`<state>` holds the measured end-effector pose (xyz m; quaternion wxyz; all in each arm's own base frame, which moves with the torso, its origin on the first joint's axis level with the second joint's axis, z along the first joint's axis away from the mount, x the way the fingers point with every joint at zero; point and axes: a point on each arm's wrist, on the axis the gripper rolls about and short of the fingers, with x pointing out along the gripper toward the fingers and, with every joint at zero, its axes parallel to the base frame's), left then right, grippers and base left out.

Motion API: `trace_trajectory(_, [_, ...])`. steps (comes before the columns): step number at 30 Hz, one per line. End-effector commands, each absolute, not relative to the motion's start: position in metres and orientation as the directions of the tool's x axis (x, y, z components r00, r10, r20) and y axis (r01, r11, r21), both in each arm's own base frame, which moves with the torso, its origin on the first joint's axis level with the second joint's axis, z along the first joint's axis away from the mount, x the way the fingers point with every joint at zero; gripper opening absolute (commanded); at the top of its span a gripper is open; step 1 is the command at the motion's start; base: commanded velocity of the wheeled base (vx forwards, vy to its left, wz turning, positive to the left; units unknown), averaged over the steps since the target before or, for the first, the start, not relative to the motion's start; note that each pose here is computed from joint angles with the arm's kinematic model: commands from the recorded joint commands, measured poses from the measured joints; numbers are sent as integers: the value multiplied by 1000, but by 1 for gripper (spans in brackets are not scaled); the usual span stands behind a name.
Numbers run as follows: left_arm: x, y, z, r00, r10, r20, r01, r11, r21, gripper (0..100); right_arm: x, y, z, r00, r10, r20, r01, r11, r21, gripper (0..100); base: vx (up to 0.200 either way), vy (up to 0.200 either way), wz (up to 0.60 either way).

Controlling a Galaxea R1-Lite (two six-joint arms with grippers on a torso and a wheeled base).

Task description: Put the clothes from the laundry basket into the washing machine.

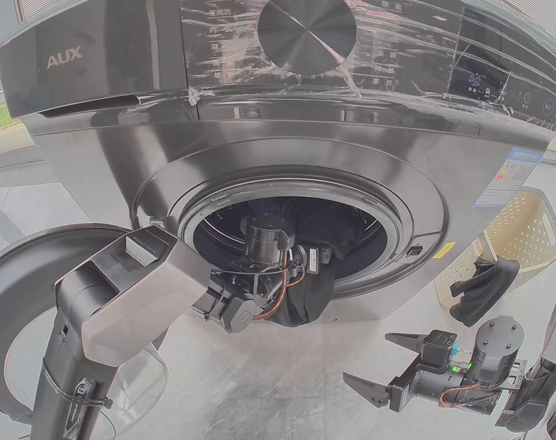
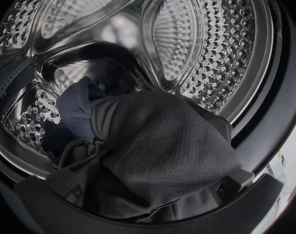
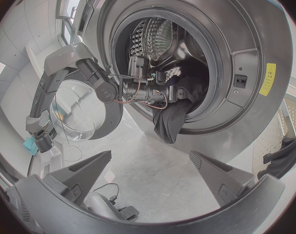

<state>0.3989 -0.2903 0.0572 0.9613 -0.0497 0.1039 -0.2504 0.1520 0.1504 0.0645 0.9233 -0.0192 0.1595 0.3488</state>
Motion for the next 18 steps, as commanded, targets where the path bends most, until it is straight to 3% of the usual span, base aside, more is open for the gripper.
trace_trajectory(1, [402,-292,48,851,-492,-185,472,870,-141,0,152,151,65,705,640,-306,-652,755,76,100,0,0,0])
trace_trajectory(6, [414,-294,68,870,-482,-102,463,871,-161,0,153,151,65,706,639,-306,-651,756,76,100,0,0,0])
trace_trajectory(11, [438,-290,95,919,-394,26,391,899,-198,0,153,151,64,706,639,-306,-651,756,76,100,0,0,0])
trace_trajectory(18, [459,-275,125,936,-318,149,346,908,-236,0,153,151,65,706,639,-305,-651,755,76,100,0,0,0])
